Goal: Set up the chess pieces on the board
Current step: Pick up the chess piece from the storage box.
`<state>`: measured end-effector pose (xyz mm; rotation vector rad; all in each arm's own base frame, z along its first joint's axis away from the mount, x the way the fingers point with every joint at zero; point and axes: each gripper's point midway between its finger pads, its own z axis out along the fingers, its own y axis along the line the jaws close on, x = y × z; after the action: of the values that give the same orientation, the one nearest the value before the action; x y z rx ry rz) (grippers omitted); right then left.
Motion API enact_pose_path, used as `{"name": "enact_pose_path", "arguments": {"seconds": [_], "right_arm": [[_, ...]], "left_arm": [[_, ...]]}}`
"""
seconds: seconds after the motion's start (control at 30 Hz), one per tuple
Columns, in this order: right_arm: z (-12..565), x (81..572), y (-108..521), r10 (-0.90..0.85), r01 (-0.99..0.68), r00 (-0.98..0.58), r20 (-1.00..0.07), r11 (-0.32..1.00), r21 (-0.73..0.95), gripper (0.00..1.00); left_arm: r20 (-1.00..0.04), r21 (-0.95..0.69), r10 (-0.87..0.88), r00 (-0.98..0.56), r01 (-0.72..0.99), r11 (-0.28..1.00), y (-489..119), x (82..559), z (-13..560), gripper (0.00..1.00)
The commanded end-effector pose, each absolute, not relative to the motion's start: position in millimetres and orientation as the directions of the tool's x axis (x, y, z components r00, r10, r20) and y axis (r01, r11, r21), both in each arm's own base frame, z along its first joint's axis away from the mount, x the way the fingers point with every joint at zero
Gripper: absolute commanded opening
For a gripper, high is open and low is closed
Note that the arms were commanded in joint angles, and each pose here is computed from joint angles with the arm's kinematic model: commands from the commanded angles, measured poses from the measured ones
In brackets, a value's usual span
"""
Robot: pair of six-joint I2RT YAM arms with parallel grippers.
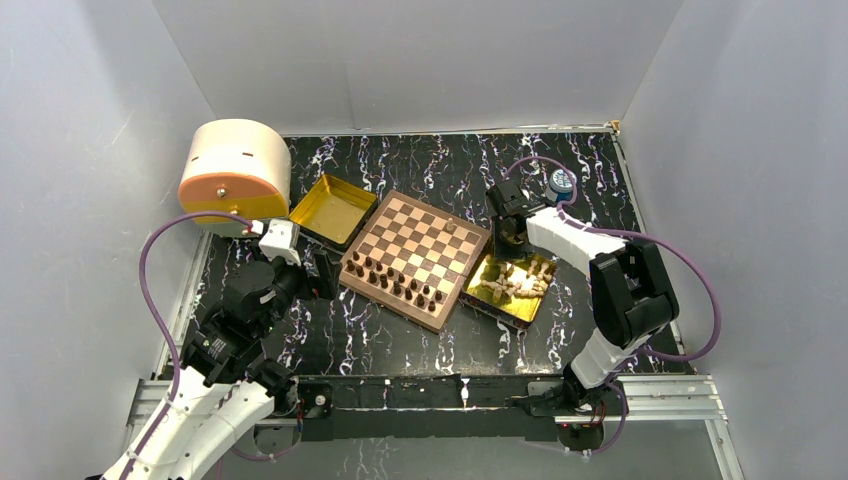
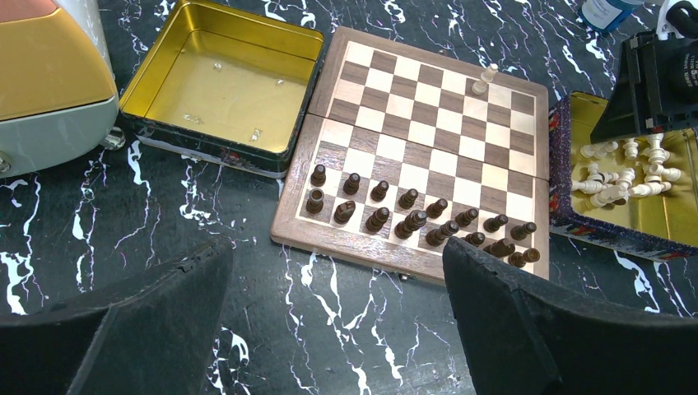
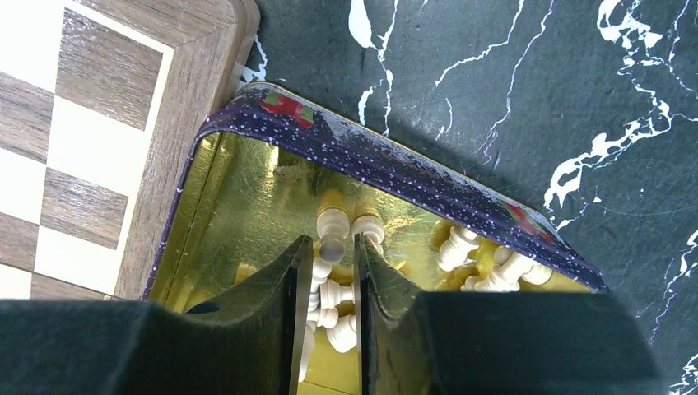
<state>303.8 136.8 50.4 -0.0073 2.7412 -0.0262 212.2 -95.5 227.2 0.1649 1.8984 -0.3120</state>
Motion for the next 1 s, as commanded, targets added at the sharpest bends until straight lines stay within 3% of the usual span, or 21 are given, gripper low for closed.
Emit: {"name": "enact_pose_path", "arguments": {"seconds": [0.0,0.47,0.8,0.97], "right_arm": [[51,308,138,0.006,0.008,-0.912,-0.409,1.000,-0.003,0.34],[44,302,139,-0.006,-0.008,-0.920,-0.391,1.000,0.005,0.34],[47,305,136,-0.016,-0.011,-0.915,-0.404,1.000,-0.015,0.19],[62,309,138,-0.023,-0.021,-0.905,-0.425,1.000,-0.010,0.17]], "left_arm": [[-0.943,-0.127,-0.030,-0.331,0.276,0.953,-97,214,228,0.95],[-0.942,-0.127,-0.030,-0.333,0.275,0.953,-97,214,227,0.95],[-0.944,-0.127,-0.032,-0.329,0.274,0.953,-97,213,228,0.95],[-0.944,-0.128,-0.032,-0.328,0.275,0.953,-97,214,228,0.95]]}}
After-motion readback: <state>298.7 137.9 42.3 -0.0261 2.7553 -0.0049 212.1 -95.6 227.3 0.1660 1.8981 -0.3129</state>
